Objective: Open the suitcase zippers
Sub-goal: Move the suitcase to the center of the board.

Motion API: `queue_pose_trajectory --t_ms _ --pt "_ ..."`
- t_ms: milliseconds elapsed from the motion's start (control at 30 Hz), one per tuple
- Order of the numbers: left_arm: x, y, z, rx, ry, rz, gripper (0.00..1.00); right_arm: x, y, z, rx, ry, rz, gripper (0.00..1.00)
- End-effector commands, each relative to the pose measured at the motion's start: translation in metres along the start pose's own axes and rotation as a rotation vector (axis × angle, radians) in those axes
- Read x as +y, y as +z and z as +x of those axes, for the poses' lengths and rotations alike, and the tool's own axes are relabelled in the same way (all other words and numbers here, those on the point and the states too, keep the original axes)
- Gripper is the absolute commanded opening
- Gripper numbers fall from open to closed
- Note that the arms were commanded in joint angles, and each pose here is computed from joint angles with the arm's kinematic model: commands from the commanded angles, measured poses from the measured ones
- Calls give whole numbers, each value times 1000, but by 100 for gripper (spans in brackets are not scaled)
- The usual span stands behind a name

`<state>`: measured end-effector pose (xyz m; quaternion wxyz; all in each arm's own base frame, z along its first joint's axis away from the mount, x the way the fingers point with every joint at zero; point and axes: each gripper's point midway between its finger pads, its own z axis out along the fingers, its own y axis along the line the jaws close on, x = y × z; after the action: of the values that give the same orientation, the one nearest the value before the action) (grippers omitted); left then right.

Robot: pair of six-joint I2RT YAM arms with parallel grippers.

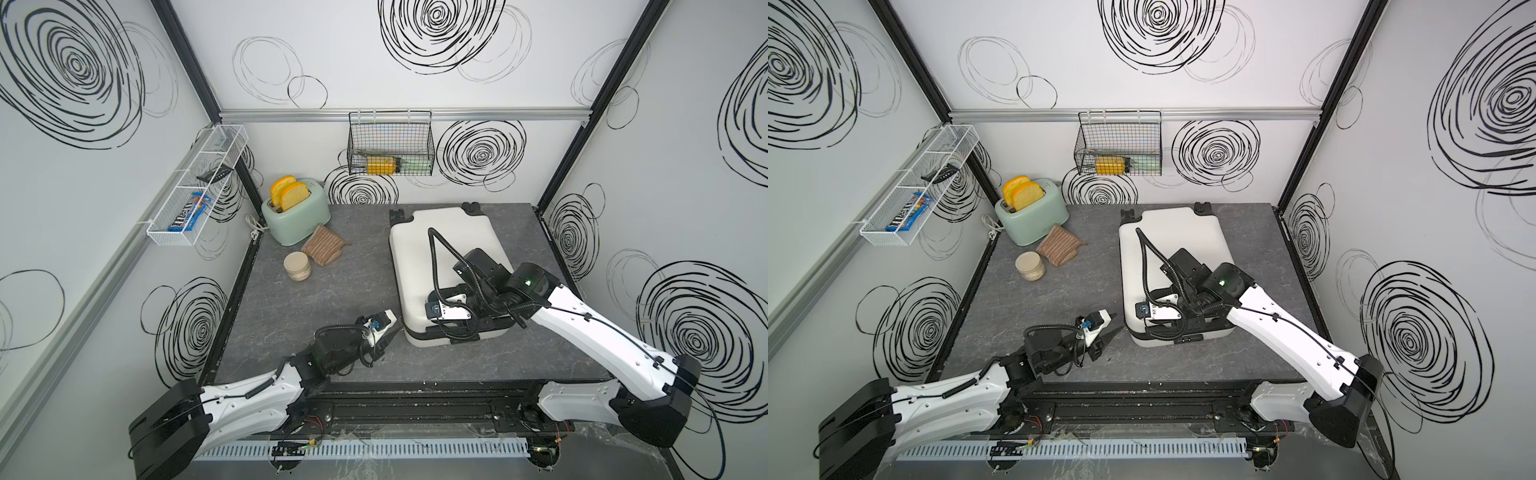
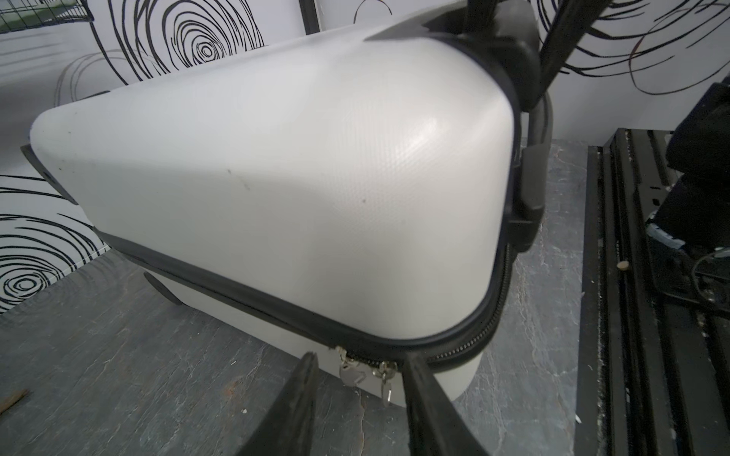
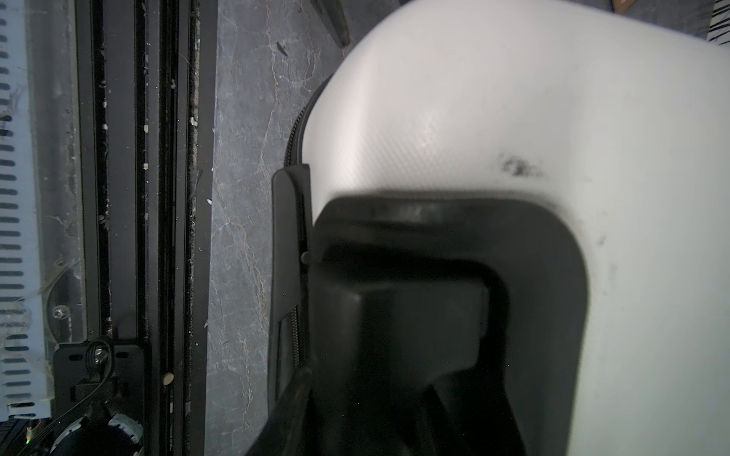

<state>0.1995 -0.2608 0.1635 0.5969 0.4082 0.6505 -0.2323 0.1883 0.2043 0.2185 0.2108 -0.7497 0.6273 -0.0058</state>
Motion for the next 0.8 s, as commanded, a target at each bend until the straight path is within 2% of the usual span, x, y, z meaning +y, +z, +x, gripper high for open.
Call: queue_pose_trajectory --t_ms 0,133,533,600,767 --pt "-12 4 3 54 48 64 39 -64 -50 -30 -141 -58 357 0" --pt "-31 5 9 107 71 147 39 -63 -51 -33 -167 -65 367 0" --pt "-27 10 30 180 -4 78 36 -59 -58 -42 -242 -113 390 0" --pt "-25 11 32 178 -22 68 32 -58 -58 -41 -239 -111 388 0" --pt "-26 10 26 101 -71 90 32 -57 -54 -38 -224 -114 384 0"
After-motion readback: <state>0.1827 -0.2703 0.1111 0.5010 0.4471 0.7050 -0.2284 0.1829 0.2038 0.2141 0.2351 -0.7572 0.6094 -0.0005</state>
